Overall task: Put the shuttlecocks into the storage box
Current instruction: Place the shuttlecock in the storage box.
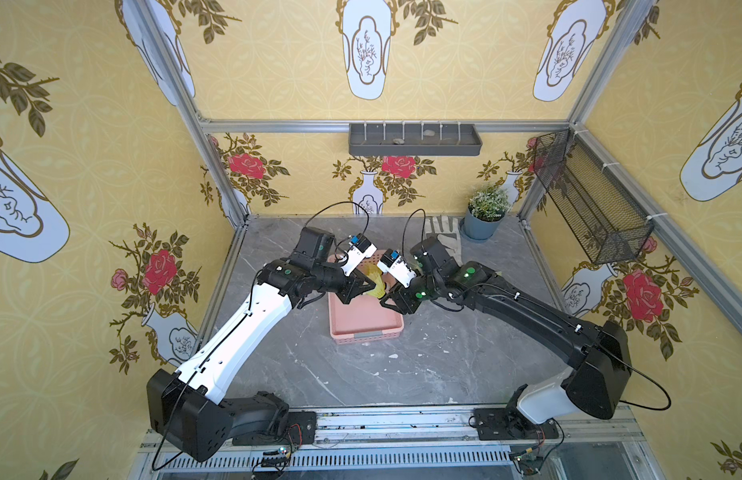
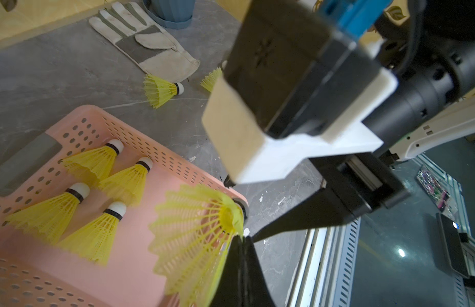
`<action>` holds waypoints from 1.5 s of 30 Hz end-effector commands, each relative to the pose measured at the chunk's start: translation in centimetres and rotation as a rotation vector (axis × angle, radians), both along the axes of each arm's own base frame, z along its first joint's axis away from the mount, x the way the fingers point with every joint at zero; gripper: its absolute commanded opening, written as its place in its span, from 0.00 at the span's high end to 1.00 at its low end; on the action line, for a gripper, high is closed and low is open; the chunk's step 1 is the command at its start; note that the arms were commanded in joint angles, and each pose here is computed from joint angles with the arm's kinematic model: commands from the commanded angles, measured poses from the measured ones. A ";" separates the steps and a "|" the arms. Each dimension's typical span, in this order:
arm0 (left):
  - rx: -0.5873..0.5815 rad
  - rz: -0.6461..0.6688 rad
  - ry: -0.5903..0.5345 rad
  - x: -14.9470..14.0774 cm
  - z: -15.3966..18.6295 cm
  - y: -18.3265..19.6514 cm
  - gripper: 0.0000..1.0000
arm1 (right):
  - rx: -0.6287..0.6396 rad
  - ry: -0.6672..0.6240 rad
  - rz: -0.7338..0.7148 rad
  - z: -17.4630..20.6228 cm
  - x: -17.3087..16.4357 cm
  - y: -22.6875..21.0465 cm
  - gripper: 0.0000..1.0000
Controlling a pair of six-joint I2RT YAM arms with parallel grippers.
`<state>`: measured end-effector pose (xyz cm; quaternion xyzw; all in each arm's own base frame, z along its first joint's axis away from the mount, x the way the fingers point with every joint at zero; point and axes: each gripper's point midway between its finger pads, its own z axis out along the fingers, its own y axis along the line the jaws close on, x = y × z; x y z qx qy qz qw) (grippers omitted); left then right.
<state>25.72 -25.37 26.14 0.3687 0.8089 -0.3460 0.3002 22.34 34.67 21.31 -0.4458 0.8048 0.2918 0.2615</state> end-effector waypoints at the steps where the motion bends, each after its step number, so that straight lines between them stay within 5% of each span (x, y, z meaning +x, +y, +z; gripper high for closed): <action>1: -0.040 0.157 -0.013 2.3 0.4 0.4 1.00 | 0.010 -0.082 -0.120 0.7 2.2 -0.7 0.37; 7: -0.196 0.367 0.050 4.1 0.5 0.8 1.00 | 0.029 -0.167 -0.367 1.3 5.2 -3.8 0.33; 18: -0.345 0.672 0.369 5.8 -5.0 1.2 1.00 | 0.053 -0.235 -0.694 1.2 7.5 -8.9 0.33; 30: -0.263 0.815 0.422 5.4 -10.1 1.4 1.00 | 0.055 -0.221 -0.772 0.0 7.2 -10.5 0.33; 45: -0.209 0.841 0.442 5.9 -13.5 0.0 1.00 | 0.039 -0.208 -0.776 -0.9 7.2 -10.8 0.33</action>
